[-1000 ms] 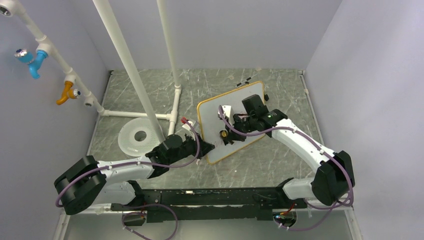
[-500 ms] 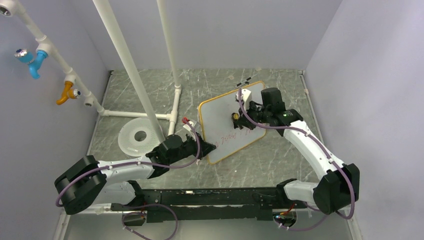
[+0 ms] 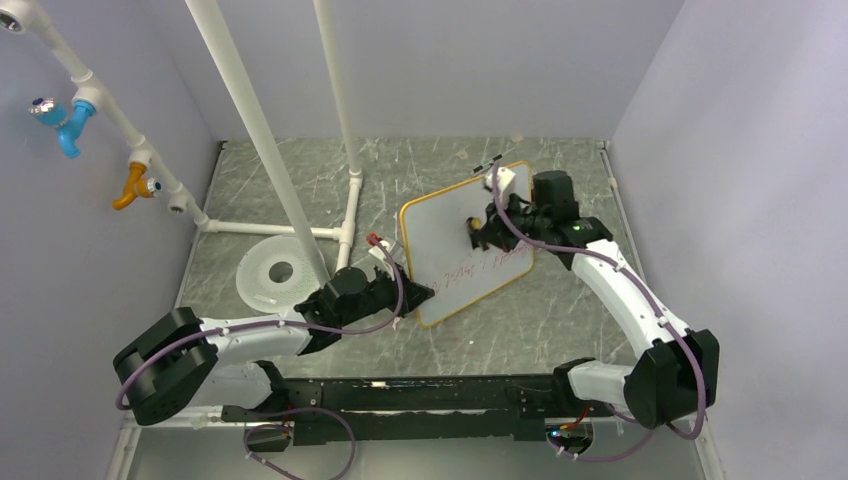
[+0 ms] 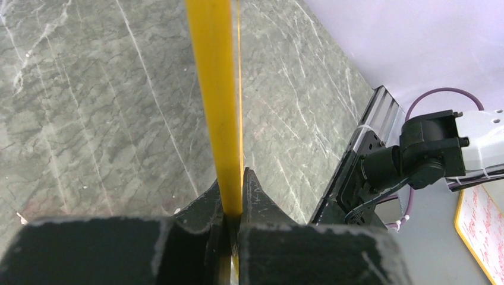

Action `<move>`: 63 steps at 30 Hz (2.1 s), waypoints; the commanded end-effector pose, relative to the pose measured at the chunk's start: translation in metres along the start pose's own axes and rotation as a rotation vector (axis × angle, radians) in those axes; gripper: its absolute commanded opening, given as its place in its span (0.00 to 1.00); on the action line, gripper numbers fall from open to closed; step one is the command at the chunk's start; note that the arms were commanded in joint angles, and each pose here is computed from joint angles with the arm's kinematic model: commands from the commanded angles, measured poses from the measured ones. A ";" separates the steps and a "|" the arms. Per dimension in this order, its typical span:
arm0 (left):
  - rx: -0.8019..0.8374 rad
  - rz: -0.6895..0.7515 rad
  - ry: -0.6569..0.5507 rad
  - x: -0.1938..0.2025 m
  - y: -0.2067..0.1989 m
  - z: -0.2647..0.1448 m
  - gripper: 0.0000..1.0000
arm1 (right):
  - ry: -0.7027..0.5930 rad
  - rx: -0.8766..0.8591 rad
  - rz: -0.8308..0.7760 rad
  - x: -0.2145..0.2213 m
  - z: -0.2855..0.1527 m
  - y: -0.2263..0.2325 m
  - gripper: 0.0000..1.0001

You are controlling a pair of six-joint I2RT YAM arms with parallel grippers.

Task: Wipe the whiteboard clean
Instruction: Erase the whiteboard at the center of the board.

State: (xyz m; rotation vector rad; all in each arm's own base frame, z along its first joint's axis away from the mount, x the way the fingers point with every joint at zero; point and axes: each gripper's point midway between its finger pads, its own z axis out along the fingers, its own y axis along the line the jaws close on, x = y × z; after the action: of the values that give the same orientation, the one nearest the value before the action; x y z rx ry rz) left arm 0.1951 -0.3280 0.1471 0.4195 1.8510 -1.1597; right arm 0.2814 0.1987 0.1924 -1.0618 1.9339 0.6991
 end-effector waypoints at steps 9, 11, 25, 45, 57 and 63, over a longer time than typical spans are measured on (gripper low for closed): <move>0.174 0.071 -0.022 -0.016 -0.041 0.007 0.00 | -0.087 -0.155 -0.148 -0.028 0.013 0.043 0.00; 0.173 0.069 -0.023 -0.017 -0.041 0.007 0.00 | -0.078 -0.241 -0.191 -0.028 0.018 0.067 0.00; 0.174 0.066 -0.020 -0.015 -0.041 0.007 0.00 | -0.144 0.312 0.040 -0.033 -0.025 -0.061 0.00; 0.182 0.069 -0.023 -0.013 -0.040 0.006 0.00 | -0.190 0.273 0.067 -0.043 -0.033 -0.061 0.00; 0.175 0.070 -0.024 -0.016 -0.041 0.006 0.00 | -0.114 -0.191 -0.189 -0.034 0.003 0.047 0.00; 0.177 0.074 -0.019 -0.016 -0.042 0.005 0.00 | -0.129 0.191 -0.048 -0.038 -0.016 -0.034 0.00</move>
State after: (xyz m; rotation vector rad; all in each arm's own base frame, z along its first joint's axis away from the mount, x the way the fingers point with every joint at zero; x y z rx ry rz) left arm 0.1937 -0.3344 0.1471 0.4448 1.8467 -1.1823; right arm 0.2659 0.2238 0.2084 -1.1598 1.7890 0.7680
